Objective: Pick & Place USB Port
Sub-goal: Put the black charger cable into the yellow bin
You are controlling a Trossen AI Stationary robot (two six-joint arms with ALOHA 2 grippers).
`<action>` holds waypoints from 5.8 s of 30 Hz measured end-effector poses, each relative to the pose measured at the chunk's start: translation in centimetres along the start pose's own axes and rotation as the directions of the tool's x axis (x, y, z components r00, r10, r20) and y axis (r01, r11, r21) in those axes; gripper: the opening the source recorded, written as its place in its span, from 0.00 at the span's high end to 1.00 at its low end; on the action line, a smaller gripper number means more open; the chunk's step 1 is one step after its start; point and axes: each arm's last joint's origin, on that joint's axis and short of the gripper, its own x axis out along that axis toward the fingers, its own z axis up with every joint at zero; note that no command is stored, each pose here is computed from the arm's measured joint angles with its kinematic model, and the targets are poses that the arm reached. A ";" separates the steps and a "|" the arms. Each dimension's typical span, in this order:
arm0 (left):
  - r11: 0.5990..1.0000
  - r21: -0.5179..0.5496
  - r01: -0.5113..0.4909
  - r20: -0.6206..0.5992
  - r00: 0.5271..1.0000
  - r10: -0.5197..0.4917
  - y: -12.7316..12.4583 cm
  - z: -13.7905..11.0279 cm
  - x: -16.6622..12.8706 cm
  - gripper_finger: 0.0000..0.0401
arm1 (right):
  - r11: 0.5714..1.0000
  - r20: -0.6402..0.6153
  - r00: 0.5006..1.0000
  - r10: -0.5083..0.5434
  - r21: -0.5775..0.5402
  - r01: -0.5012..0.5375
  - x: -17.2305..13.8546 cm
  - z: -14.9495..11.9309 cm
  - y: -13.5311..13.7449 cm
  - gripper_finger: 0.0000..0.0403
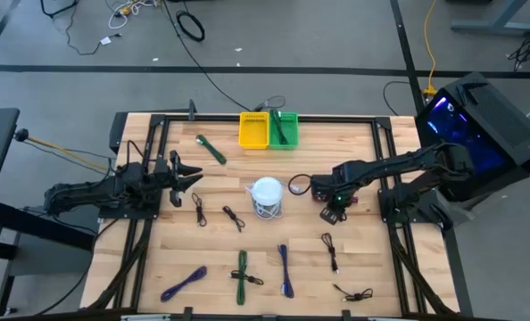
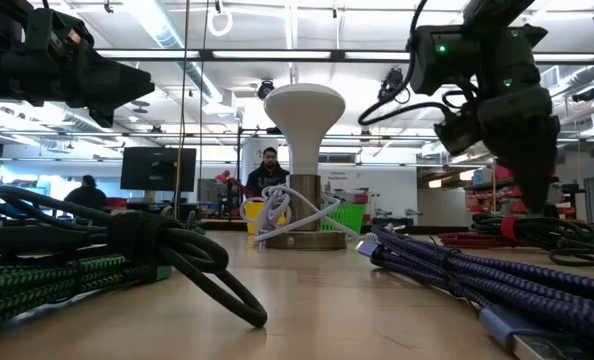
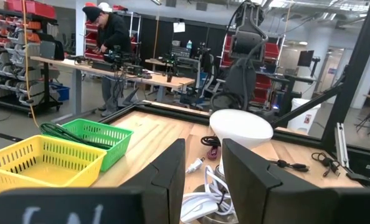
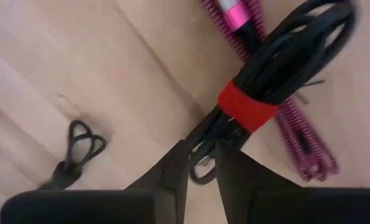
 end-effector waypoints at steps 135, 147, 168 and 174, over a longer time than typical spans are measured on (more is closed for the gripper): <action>0.993 0.103 -0.055 -0.157 0.985 0.071 -0.1 6.9 20.1 0.88 | 0.862 0.854 0.291 0.431 -0.485 0.150 -15.6 10.1 3.7 0.73; 0.935 -0.062 -0.349 -0.251 0.912 0.323 8.0 7.0 18.6 0.88 | 0.925 0.851 0.469 0.238 -0.345 0.156 -14.6 9.2 1.6 0.65; 0.789 -0.244 -0.564 -0.642 0.703 0.304 17.0 0.4 23.4 0.88 | 0.898 0.841 0.457 0.291 -0.405 0.173 -14.3 7.1 5.2 0.72; 0.781 -0.269 -0.564 -0.625 0.719 0.304 17.5 1.1 24.8 0.88 | 0.892 0.837 0.458 0.299 -0.415 0.178 -14.2 6.9 5.5 0.72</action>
